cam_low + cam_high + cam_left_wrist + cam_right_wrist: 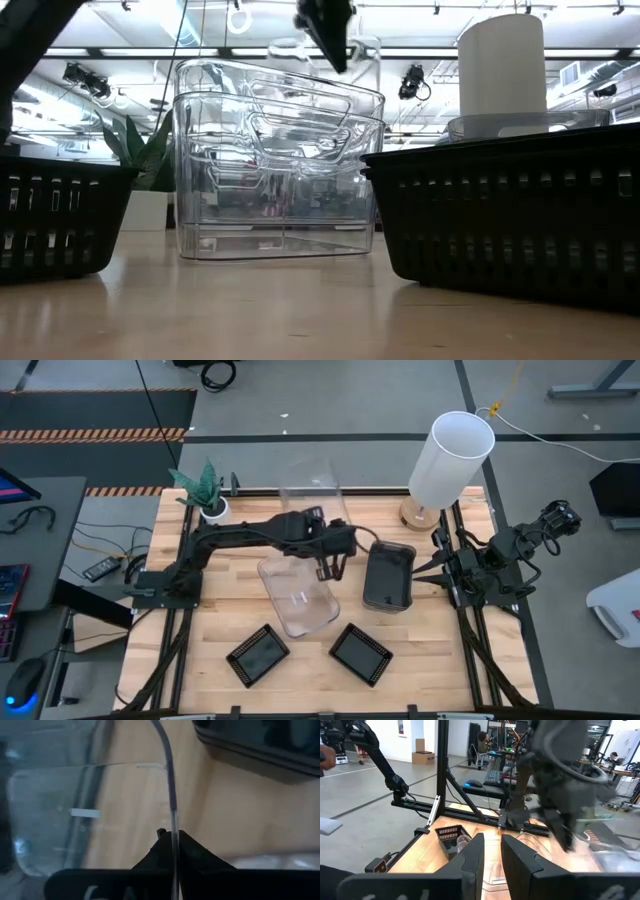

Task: Stack baskets by color
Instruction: Stack the top transparent bin on top of the bottom transparent bin

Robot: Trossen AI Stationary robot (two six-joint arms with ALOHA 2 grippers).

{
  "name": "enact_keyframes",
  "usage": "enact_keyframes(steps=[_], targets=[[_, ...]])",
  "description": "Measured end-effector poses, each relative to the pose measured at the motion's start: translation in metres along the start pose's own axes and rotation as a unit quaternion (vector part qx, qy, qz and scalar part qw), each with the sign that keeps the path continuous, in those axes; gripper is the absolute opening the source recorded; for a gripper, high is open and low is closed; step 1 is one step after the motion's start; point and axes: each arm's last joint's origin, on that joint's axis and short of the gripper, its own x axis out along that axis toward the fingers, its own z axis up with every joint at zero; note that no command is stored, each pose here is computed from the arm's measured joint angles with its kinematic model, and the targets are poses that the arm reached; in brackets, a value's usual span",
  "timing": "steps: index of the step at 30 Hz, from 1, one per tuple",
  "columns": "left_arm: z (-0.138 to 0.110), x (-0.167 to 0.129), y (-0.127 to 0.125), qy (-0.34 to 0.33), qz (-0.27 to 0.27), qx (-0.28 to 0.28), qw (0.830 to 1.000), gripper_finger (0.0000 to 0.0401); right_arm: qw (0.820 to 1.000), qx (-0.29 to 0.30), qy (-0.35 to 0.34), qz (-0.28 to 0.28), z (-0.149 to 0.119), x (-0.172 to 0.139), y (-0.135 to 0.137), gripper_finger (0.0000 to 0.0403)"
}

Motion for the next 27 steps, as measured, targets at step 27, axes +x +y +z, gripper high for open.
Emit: enact_keyframes(steps=[27], targets=[[-0.050,-0.084,-0.100,0.053,-0.116,-0.125,0.984,0.0008,1.000,0.001,-0.001,0.000,0.000,0.000,0.000,0.0071]])
